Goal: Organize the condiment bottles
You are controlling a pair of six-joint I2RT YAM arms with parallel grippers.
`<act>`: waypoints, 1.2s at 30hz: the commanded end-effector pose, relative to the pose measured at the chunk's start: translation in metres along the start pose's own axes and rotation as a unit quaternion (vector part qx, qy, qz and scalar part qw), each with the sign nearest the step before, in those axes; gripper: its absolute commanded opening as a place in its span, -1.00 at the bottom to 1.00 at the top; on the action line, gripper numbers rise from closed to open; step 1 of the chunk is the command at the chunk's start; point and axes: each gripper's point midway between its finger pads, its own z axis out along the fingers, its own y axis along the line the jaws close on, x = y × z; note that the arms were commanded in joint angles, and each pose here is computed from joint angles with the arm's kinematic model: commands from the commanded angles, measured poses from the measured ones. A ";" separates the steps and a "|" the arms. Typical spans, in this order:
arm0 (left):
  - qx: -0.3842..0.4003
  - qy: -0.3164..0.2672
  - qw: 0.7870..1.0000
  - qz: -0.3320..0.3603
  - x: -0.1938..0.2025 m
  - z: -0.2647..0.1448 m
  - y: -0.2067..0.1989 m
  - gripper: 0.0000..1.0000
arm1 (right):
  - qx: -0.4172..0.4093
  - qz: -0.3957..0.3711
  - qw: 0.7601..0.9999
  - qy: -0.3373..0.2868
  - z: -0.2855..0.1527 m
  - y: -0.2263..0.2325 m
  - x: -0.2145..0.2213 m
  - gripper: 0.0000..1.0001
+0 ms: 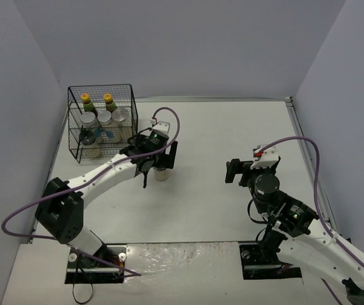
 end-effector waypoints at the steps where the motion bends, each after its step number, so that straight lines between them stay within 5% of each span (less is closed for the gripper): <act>1: -0.022 -0.034 0.999 -0.030 -0.031 0.002 -0.005 0.94 | 0.030 0.020 0.999 -0.015 0.001 -0.010 -0.005 1.00; 6: -0.014 -0.007 0.999 -0.029 -0.018 0.018 -0.014 0.88 | 0.034 0.016 0.999 -0.013 0.003 -0.010 -0.005 1.00; 12: -0.015 0.012 0.999 -0.031 -0.008 0.019 -0.016 0.46 | 0.034 0.016 0.999 -0.011 0.003 -0.010 -0.002 1.00; 18: -0.016 0.007 0.999 -0.038 -0.014 -0.006 -0.011 -0.59 | 0.037 0.015 0.999 -0.010 0.003 -0.011 -0.001 1.00; 21: -0.029 -0.012 0.999 -0.037 -0.030 -0.032 0.001 -0.95 | 0.035 0.016 0.999 -0.011 0.003 -0.010 -0.002 1.00; 28: -0.079 -0.073 0.993 -0.054 -0.090 -0.101 0.062 -1.00 | 0.033 0.014 0.999 -0.010 0.004 -0.009 -0.002 1.00; 36: -0.126 -0.118 0.980 -0.099 -0.134 -0.104 0.141 -1.00 | 0.028 0.015 0.999 -0.011 0.003 -0.008 -0.003 1.00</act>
